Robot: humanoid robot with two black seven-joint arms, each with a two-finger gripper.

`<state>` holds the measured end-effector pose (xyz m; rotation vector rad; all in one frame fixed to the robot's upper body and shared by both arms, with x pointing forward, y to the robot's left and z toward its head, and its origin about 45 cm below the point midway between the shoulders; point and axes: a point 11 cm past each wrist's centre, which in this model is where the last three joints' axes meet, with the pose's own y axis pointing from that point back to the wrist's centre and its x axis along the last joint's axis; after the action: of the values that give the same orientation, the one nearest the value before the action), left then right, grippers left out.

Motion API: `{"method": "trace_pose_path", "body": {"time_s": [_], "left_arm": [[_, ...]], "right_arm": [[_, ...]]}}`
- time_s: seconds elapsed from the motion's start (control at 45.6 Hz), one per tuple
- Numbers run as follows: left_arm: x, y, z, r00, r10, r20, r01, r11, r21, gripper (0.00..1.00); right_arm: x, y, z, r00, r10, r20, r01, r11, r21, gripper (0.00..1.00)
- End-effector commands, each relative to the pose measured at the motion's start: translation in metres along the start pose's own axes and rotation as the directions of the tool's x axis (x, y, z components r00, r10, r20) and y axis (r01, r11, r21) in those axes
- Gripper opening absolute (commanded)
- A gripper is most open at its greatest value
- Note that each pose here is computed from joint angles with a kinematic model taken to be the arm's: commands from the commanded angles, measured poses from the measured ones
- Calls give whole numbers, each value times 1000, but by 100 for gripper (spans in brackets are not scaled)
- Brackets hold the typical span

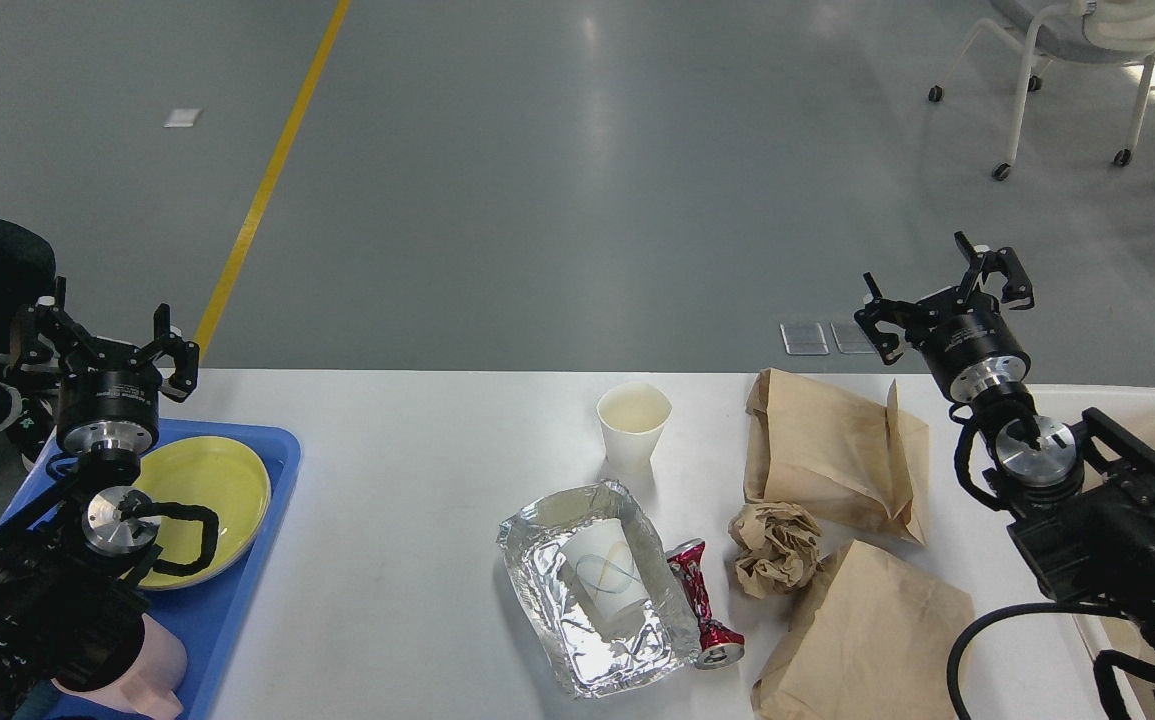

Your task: Tidy desktop

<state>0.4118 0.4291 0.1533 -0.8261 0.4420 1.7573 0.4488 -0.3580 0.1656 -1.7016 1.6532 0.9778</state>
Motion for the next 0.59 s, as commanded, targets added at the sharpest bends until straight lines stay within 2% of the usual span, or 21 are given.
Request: {"method": "trace_pose_path", "body": {"time_s": [0.0, 0.154, 0.307, 0.439, 0.571], "left_arm": [[0, 0, 0, 1000, 0, 0, 0, 1000, 0, 97], [0, 0, 0, 1000, 0, 0, 0, 1000, 0, 97], [0, 0, 0, 1000, 0, 0, 0, 1000, 0, 97], [0, 0, 0, 1000, 0, 0, 0, 1000, 0, 97], [0, 0, 0, 1000, -1, 1, 1, 1000, 0, 97]], "right_arm": [[-5, -2, -6, 989, -22, -146, 14, 998, -59, 100], [-24, -13, -14, 893, -104, -438, 19, 981, -195, 100], [-52, -27, -42, 763, -169, -624, 14, 969, -246, 100], [-71, -37, -38, 515, -270, -813, -66, 934, -352, 100], [-61, -35, -30, 265, -353, -897, -213, 886, -411, 100]]}}
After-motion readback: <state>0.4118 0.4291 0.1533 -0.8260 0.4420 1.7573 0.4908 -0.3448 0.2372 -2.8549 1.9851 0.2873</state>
